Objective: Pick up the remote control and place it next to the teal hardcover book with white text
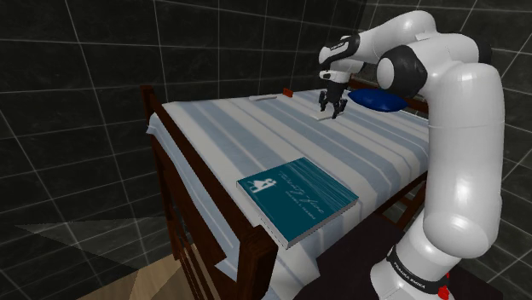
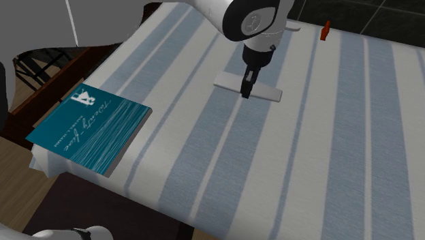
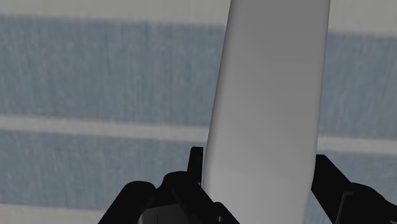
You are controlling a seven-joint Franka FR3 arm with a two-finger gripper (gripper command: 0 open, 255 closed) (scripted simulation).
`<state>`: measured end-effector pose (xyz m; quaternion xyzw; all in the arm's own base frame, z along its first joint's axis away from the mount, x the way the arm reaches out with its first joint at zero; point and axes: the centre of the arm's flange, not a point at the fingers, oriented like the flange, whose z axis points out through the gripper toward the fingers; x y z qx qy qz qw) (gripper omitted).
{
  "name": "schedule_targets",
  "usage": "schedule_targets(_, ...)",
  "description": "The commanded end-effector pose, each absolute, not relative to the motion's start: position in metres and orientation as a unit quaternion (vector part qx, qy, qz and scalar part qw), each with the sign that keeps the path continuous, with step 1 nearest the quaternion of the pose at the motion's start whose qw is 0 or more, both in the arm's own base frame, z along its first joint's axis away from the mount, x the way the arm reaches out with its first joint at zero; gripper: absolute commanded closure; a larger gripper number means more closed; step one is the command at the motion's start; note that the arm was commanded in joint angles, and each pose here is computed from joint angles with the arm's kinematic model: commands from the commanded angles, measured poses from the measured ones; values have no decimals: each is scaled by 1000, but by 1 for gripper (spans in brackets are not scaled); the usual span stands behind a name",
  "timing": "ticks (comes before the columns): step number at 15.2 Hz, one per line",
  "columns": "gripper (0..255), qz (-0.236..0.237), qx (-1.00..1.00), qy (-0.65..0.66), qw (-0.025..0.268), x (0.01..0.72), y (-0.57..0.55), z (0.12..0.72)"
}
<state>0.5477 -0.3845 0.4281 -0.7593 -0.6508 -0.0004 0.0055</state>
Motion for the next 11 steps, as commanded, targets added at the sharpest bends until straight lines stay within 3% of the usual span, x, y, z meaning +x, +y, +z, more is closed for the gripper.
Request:
schedule_targets(1, 255, 0, -759, -651, 6, 552, -365, 430)
schedule_targets(11, 255, 0, -759, -651, 6, 575, -235, 430)
